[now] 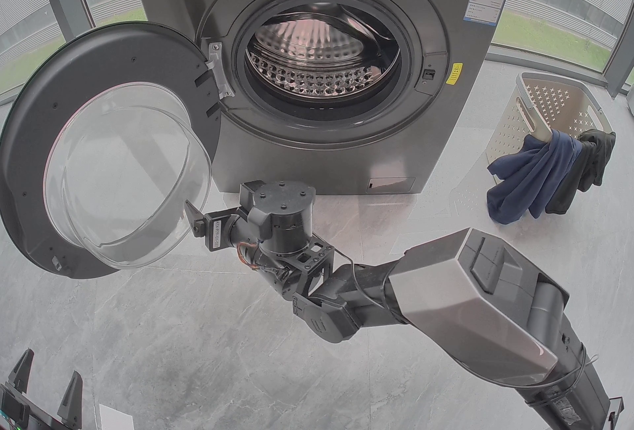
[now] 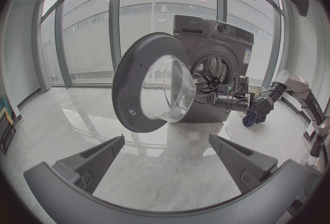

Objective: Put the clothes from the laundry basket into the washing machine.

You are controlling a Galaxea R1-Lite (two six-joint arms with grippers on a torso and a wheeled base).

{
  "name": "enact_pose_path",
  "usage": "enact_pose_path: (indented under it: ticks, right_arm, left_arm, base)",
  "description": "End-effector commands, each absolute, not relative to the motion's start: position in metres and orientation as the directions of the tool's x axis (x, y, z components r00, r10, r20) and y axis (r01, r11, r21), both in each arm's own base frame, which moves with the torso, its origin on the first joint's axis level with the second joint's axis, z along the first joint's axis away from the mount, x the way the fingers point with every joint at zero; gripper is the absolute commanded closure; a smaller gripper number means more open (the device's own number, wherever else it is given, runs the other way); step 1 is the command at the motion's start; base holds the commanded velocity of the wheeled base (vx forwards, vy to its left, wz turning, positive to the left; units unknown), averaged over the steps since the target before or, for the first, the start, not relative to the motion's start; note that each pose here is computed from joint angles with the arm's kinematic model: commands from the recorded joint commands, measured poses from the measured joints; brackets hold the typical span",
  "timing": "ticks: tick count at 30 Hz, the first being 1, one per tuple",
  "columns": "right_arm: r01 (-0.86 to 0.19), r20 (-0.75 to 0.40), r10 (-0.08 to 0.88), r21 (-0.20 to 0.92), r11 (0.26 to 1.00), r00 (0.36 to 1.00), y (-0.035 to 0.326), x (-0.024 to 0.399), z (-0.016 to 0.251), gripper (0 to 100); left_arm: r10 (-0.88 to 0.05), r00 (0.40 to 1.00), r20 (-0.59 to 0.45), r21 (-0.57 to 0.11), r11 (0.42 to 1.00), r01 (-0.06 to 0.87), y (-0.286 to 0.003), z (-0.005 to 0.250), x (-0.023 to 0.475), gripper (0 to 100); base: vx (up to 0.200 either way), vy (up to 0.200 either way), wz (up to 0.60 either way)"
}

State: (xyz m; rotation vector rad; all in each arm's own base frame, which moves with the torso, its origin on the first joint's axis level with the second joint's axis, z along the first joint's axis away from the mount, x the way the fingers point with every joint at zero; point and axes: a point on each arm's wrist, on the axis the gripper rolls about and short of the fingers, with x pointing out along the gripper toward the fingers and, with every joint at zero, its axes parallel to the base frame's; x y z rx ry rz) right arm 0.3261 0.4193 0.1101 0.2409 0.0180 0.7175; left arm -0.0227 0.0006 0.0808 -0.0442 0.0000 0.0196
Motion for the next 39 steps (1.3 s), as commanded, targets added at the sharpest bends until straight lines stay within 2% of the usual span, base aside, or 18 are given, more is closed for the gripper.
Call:
enact_pose_path:
  ticks: [1, 7, 12, 15, 17, 18, 22, 25, 28, 31, 36, 39]
  right_arm:
    - [-0.649, 0.073, 0.652, 0.226, 0.726, 0.755, 0.428, 0.332, 0.103, 0]
    - [-0.637, 0.013, 0.65, 0.214, 0.741, 0.76, 0.439, 0.339, 0.078, 0]
    - [-0.627, 0.016, 0.639, 0.215, 0.749, 0.769, 0.436, 0.344, 0.075, 0]
    - [-0.621, 0.043, 0.629, 0.222, 0.752, 0.776, 0.43, 0.348, 0.09, 0]
    - [-0.612, 0.09, 0.61, 0.232, 0.756, 0.788, 0.414, 0.351, 0.123, 0]
    - [-0.61, 0.088, 0.609, 0.231, 0.758, 0.789, 0.413, 0.35, 0.125, 0]
    - [-0.579, 0.069, 0.58, 0.224, 0.784, 0.812, 0.374, 0.345, 0.153, 0]
    - [-0.549, 0.036, 0.555, 0.218, 0.807, 0.831, 0.341, 0.335, 0.163, 0]
    - [-0.522, 0.009, 0.532, 0.209, 0.827, 0.846, 0.31, 0.323, 0.163, 0]
    - [-0.481, -0.012, 0.49, 0.174, 0.859, 0.872, 0.264, 0.305, 0.156, 0]
    - [-0.425, 0.062, 0.421, 0.113, 0.898, 0.905, 0.208, 0.29, 0.152, 0]
    - [-0.395, 0.06, 0.39, 0.111, 0.912, 0.919, 0.181, 0.276, 0.156, 0]
  left_arm:
    - [0.02, 1.0, -0.006, -0.044, 0.999, -0.02, 0.001, 0.076, -0.022, 0]
    - [0.02, 1.0, -0.006, -0.044, 0.999, -0.02, 0.001, 0.076, -0.022, 0]
    - [0.02, 1.0, -0.006, -0.044, 0.999, -0.02, 0.001, 0.076, -0.022, 0]
    - [0.02, 1.0, -0.006, -0.044, 0.999, -0.02, 0.001, 0.076, -0.022, 0]
    - [0.018, 1.0, -0.006, -0.044, 0.999, -0.019, 0.001, 0.076, -0.022, 0]
    - [0.02, 1.0, -0.006, -0.044, 0.999, -0.02, 0.001, 0.076, -0.022, 0]
    - [0.02, 1.0, -0.006, -0.044, 0.999, -0.02, 0.001, 0.076, -0.022, 0]
    - [0.018, 1.0, -0.005, -0.044, 0.999, -0.019, 0.001, 0.076, -0.022, 0]
    - [0.02, 1.0, -0.006, -0.044, 0.999, -0.02, 0.001, 0.076, -0.022, 0]
    - [0.02, 1.0, -0.006, -0.044, 0.999, -0.02, 0.001, 0.076, -0.022, 0]
    - [0.018, 1.0, -0.006, -0.043, 0.999, -0.019, 0.001, 0.076, -0.022, 0]
    - [0.02, 1.0, -0.006, -0.043, 0.999, -0.02, 0.001, 0.076, -0.022, 0]
  base:
    - [0.0, 0.0, 0.0]
    - [0.0, 0.0, 0.0]
    - [0.0, 0.0, 0.0]
    - [0.0, 0.0, 0.0]
    - [0.0, 0.0, 0.0]
    - [0.0, 0.0, 0.0]
    - [0.0, 0.0, 0.0]
    - [0.0, 0.0, 0.0]
    - [0.0, 0.0, 0.0]
    - [0.0, 0.0, 0.0]
    - [0.0, 0.0, 0.0]
    - [0.0, 0.0, 0.0]
